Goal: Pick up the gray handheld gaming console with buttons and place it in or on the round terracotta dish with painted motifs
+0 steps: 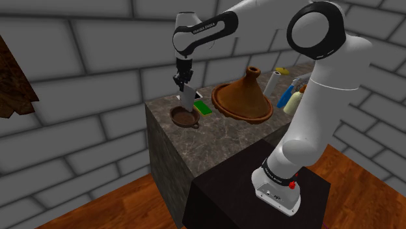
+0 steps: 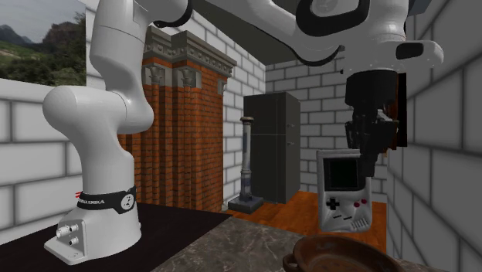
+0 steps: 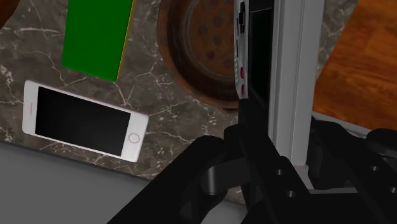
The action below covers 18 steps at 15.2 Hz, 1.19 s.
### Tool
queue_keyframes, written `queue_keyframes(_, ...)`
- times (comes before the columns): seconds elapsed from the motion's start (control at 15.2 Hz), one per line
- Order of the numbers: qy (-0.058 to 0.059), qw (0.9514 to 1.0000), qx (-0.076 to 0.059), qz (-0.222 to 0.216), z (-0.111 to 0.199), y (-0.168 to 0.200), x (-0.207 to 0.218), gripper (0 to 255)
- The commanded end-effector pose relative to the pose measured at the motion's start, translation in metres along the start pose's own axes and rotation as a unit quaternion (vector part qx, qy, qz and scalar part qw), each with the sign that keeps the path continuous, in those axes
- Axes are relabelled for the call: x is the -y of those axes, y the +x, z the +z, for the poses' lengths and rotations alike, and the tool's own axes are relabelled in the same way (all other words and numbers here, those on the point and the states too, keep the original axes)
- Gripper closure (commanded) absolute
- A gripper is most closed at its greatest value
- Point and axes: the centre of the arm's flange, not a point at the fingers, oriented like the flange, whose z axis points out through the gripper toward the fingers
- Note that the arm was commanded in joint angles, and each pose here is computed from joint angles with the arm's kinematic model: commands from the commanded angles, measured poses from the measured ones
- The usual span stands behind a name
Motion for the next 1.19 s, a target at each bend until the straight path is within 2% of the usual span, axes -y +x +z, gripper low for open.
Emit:
queue_keyframes(0.0, 0.0, 1.0, 0.0, 0.0, 0.01, 0.001, 0.0, 255)
queue_keyframes(0.53, 0.0, 1.0, 0.0, 0.0, 0.053, 0.004, -0.001, 255)
queue_keyframes(1.06, 0.0, 1.0, 0.0, 0.0, 0.053, 0.004, -0.001, 255)
queue_keyframes(1.12, 0.0, 1.0, 0.0, 0.0, 0.053, 0.004, -0.001, 0)
